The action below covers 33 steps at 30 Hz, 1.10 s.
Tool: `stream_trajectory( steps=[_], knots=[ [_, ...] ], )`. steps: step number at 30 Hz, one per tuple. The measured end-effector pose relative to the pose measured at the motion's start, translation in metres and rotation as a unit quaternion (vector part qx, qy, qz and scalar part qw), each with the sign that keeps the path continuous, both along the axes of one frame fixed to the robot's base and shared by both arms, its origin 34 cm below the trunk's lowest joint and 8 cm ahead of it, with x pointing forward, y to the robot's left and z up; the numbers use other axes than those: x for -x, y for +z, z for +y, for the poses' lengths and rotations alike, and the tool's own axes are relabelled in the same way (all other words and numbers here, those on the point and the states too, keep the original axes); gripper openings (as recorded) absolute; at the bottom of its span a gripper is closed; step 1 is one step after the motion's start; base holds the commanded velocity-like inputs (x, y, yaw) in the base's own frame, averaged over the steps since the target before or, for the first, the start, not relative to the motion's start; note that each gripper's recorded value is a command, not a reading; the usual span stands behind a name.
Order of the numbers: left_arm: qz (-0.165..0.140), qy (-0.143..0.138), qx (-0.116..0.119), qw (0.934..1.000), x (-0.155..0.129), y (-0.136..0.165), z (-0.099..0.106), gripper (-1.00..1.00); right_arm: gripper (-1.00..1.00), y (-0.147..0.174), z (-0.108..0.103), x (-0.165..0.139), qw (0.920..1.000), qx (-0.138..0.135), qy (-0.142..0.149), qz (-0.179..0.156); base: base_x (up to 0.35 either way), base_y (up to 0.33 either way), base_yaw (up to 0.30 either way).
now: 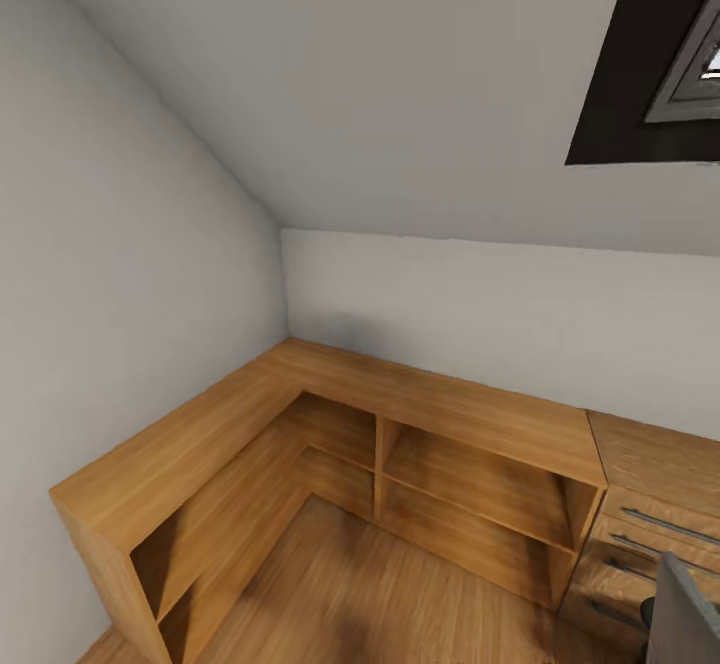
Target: In the bedroom, organize the workspace by keeping the computer under the desk, ensuring the monitor is on the desk, placing the keyboard on the desk next to the monitor, placing the mouse on the desk next to the keyboard, moving the folder from the swivel chair onto the desk next to the mouse, stacking the notebook on top of the folder with the pen on top of the notebook, and positioning the swivel chair next to the desk.
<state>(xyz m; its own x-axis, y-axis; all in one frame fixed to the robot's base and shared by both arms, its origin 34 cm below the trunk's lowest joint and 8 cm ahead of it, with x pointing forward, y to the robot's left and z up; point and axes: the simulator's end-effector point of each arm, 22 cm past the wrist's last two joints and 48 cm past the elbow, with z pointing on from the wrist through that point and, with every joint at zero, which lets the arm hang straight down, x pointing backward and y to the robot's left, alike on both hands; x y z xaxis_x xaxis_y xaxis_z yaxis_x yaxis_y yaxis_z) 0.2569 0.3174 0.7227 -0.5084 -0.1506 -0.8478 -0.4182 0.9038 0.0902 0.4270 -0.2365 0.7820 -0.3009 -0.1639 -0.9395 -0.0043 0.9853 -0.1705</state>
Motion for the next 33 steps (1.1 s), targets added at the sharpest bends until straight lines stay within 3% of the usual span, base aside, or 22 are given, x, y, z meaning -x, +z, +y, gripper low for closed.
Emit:
stream_trajectory(
  steps=[20, 33],
  knots=[
    [-0.004, 0.0, 0.0, 1.0, -0.0022, 0.0012, 0.0, 1.0, 1.0, 0.0028, -0.0012, -0.0022, 1.0, 0.001, 0.0, -0.005, 0.0, 0.0, -0.243],
    [-0.004, 0.0, 0.0, 1.0, -0.0023, 0.0012, 0.0, 1.0, 1.0, 0.003, 0.0002, -0.0023, 1.0, -0.001, -0.001, -0.005, 0.0, 0.0, -0.052]
  ],
)
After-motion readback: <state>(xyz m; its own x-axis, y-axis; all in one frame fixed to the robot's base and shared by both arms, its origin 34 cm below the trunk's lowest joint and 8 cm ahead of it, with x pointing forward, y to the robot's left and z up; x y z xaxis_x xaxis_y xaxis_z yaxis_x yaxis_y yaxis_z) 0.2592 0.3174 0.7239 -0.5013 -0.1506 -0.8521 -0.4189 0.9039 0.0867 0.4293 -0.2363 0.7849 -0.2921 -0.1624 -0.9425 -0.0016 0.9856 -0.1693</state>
